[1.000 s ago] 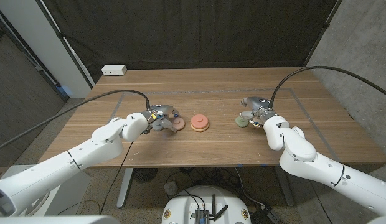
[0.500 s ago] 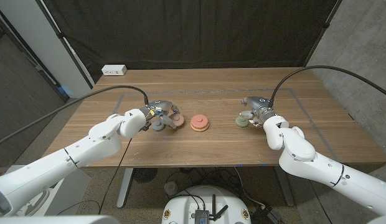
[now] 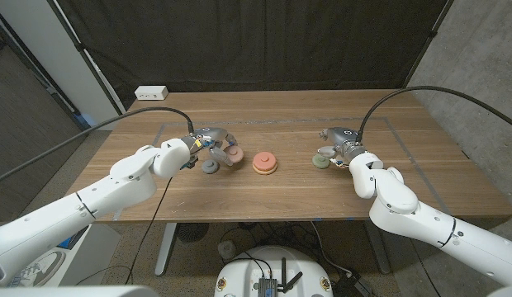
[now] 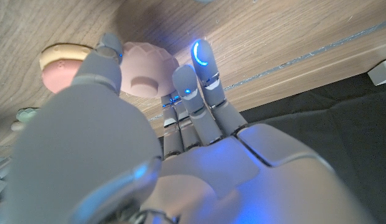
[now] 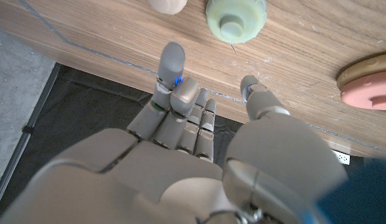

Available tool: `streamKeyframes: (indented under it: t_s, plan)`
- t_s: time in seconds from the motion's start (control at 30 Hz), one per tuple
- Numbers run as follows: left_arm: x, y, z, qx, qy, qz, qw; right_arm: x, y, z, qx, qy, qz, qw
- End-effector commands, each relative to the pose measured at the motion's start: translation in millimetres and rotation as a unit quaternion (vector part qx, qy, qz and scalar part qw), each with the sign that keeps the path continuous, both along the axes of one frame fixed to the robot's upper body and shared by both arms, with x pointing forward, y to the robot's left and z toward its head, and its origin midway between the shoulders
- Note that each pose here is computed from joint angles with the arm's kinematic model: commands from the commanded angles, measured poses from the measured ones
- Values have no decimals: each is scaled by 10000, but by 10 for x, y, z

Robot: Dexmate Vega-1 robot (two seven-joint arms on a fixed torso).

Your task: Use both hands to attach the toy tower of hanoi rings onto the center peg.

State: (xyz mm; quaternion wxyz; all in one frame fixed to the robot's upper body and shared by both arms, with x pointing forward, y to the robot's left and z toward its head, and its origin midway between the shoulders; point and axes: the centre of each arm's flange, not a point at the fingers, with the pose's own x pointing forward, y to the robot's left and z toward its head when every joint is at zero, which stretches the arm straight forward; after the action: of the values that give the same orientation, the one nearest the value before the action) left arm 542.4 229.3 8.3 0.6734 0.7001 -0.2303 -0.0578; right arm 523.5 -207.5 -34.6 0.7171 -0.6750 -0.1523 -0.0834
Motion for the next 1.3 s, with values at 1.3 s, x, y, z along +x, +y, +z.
streamKeyframes:
  t_s: [1.3]
  plan:
    - [-34, -330, 316, 100, -121, -736, 9972, 3, -38, 78, 71, 10, -90, 9999]
